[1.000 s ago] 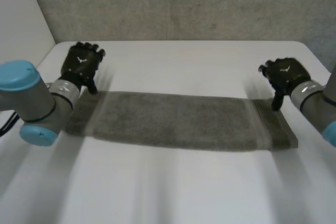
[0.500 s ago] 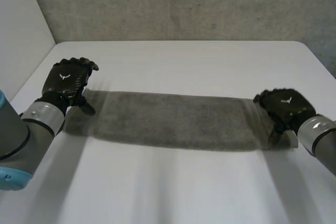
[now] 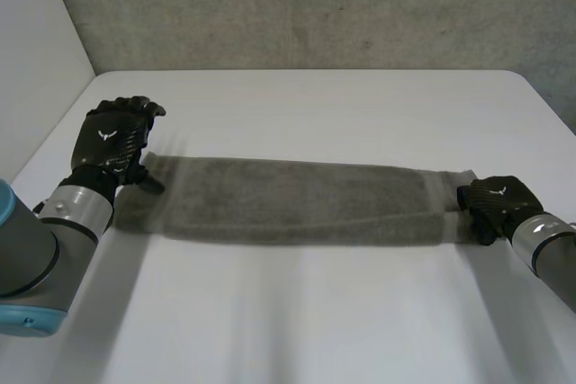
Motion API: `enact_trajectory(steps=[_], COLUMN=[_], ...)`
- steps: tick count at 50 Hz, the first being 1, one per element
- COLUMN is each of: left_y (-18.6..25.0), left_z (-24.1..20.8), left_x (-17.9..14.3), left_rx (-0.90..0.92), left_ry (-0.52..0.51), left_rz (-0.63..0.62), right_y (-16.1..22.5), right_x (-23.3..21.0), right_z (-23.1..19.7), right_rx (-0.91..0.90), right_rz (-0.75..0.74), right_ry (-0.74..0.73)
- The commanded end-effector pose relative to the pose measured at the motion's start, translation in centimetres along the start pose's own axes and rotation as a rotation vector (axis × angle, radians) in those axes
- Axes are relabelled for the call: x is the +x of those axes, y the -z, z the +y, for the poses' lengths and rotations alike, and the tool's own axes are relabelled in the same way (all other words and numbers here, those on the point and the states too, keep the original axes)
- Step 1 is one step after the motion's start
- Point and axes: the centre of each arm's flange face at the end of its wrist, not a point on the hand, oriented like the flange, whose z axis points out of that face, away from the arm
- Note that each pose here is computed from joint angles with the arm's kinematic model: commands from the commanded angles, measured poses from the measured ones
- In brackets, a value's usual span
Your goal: Fold the towel.
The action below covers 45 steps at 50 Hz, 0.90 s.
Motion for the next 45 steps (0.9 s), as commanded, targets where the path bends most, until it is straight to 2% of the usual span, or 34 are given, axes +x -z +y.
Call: enact_trajectory(steps=[1, 5, 7, 8, 10, 13, 15, 16, 18, 21, 23, 24, 26, 27, 28, 29, 31, 32, 34, 40, 42, 45], left_y=[0.0, 0.0, 0.0, 0.0, 0.0, 0.1, 0.1, 0.1, 0.1, 0.1, 0.1, 0.1, 0.2, 0.3, 0.3, 0.3, 0.3, 0.3, 0.3, 0.3, 0.4, 0.6], left_z=[-0.1, 0.0, 0.0, -0.1, -0.1, 0.0, 0.0, 0.0, 0.0, 0.1, 0.1, 0.2, 0.2, 0.3, 0.3, 0.3, 0.3, 0.3, 0.3, 0.3, 0.4, 0.5], left_x=[0.1, 0.0, -0.1, -0.1, -0.1, -0.2, -0.2, -0.2, -0.2, -0.3, -0.3, -0.3, -0.2, -0.2, -0.2, -0.2, -0.2, -0.2, -0.1, -0.1, 0.0, 0.0], left_rx=[0.009, 0.009, 0.009, 0.010, 0.010, 0.007, 0.007, 0.006, 0.005, 0.005, 0.003, 0.002, -0.001, -0.003, -0.003, -0.003, -0.003, -0.002, -0.002, -0.002, -0.005, -0.007], left_ry=[-0.002, -0.003, -0.003, -0.003, -0.003, -0.003, -0.003, -0.003, -0.002, -0.003, -0.002, -0.002, -0.003, -0.003, -0.003, -0.003, -0.003, -0.004, -0.004, -0.005, -0.005, -0.006], left_rz=[0.001, -0.002, -0.005, -0.005, -0.005, -0.007, -0.007, -0.009, -0.010, -0.012, -0.012, -0.010, -0.008, -0.008, -0.008, -0.008, -0.008, -0.006, -0.003, -0.005, -0.004, -0.003], right_y=[-0.5, -0.8, -1.0, -1.0, -1.1, -1.1, -0.6, -0.6, 0.7, 1.0, 1.4, 1.4, 2.5, 2.5, 3.1, 3.1, 4.3, 4.3, 4.5, 3.2, 2.9, 3.2], right_x=[3.2, 6.0, 9.7, 9.7, 12.8, 13.5, 13.9, 13.9, 11.6, 9.3, 2.9, 2.8, -5.9, -5.9, -10.2, -10.2, -17.5, -17.5, -22.1, -23.9, -22.7, -21.8], right_z=[0.5, 0.8, 0.6, 0.6, -1.1, -2.2, -5.7, -5.8, -10.7, -12.5, -15.1, -15.1, -16.4, -16.4, -16.4, -16.4, -15.3, -15.3, -14.0, -11.9, -12.2, -12.8], right_rx=[-0.029, -0.044, -0.042, -0.042, -0.007, 0.015, 0.089, 0.089, 0.215, 0.266, 0.353, 0.354, 0.419, 0.419, 0.437, 0.437, 0.444, 0.444, 0.452, 0.425, 0.408, 0.407], right_rz=[0.081, 0.157, 0.248, 0.249, 0.333, 0.348, 0.359, 0.359, 0.314, 0.257, 0.102, 0.101, -0.097, -0.098, -0.186, -0.186, -0.322, -0.322, -0.377, -0.340, -0.265, -0.239], right_ry=[0.087, 0.138, 0.185, 0.185, 0.226, 0.237, 0.241, 0.241, 0.218, 0.200, 0.199, 0.199, 0.245, 0.245, 0.271, 0.271, 0.322, 0.323, 0.357, 0.389, 0.402, 0.387])
